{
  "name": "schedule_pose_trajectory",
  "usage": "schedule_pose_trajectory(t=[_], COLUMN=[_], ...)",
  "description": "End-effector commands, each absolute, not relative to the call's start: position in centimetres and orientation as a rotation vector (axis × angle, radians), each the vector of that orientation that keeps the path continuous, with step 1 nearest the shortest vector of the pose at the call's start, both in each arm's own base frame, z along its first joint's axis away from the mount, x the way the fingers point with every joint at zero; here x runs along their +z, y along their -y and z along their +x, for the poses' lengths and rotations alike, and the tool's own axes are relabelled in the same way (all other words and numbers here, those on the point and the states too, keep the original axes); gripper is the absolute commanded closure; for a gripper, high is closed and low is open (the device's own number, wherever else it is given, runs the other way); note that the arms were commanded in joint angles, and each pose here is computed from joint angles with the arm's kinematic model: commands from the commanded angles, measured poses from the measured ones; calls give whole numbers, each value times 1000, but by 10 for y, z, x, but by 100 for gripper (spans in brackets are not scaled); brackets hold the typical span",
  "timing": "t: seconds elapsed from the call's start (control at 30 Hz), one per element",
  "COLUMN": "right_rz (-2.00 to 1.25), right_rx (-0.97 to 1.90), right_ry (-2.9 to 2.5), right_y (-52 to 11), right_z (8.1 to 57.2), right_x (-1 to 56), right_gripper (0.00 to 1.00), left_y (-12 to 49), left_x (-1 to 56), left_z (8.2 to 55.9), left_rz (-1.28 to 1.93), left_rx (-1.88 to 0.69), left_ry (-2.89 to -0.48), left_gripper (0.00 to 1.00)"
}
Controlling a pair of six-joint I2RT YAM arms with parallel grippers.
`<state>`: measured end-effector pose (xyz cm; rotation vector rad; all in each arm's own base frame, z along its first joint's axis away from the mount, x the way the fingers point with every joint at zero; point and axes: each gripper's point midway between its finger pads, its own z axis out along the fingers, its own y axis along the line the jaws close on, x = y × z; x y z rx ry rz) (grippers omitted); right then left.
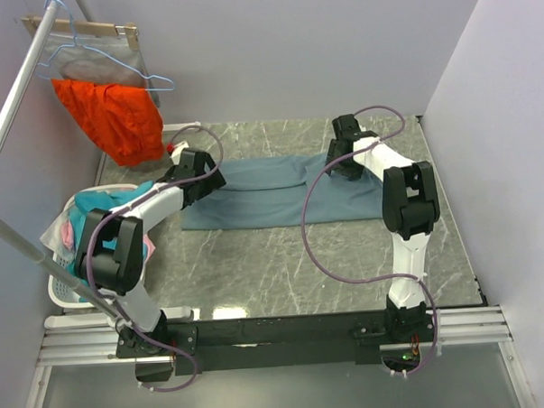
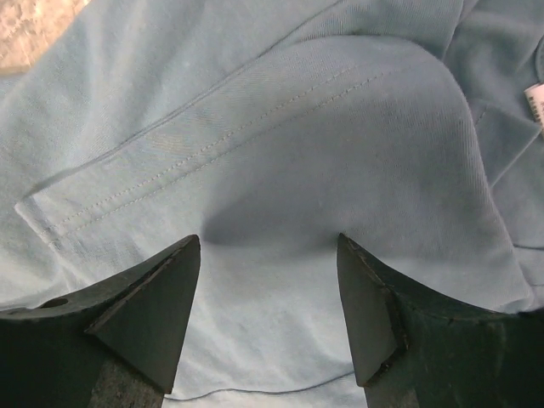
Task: Fold and stack the t-shirts
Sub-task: Rotate the tshirt 90 degrees
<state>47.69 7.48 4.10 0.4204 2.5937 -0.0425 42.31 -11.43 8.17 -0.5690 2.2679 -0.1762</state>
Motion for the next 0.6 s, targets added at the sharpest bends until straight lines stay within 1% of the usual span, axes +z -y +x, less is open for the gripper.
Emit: schedule_pose_trajectory(t=[0.0, 0.1, 0.2, 0.23, 0.27, 0.3, 0.33, 0.4, 0.43, 0.5, 0.53, 0.57], right_rz=[471, 478, 463, 455, 445, 436, 421, 377, 356, 321, 269, 242], right_rx=[-29, -60, -90, -87, -96, -104, -85, -63, -46, -36, -2, 14], right_ry=[-2609, -2614, -2658, -2645, -2669, -2695, -2686, -2735, -2728, -2770, -2761, -2790], right_y=[-73, -69, -67, -68, -68, -68, -71, -77, -79, -86, -91, -97], right_z=[473, 468, 466, 475, 475, 472, 480, 480, 487, 487, 495, 496], right_x=[43, 39, 33, 40, 33, 31, 37, 29, 36, 28, 36, 26], right_gripper=[28, 28, 28, 28, 28, 28, 28, 28, 28, 28, 28, 28], left_y=[137, 136, 134, 138, 138, 141, 150, 157, 169, 178, 190, 190], left_x=[81, 47, 13, 5, -12, -14, -19, -31, -34, -43, -45, -51], left_z=[439, 415, 377, 364, 340, 330, 316, 281, 265, 229, 210, 189], left_rz=[-508, -526, -564, -562, -565, -592, -570, -585, -544, -542, -482, -461], left_rx=[-262, -193, -139, -137, -137, -157, -172, -199, -222, -265, -288, -293], left_ry=[-2291, -2403, -2507, -2539, -2598, -2606, -2634, -2690, -2719, -2780, -2817, -2859], left_gripper=[0, 0, 1, 1, 1, 1, 0, 1, 1, 1, 1, 1])
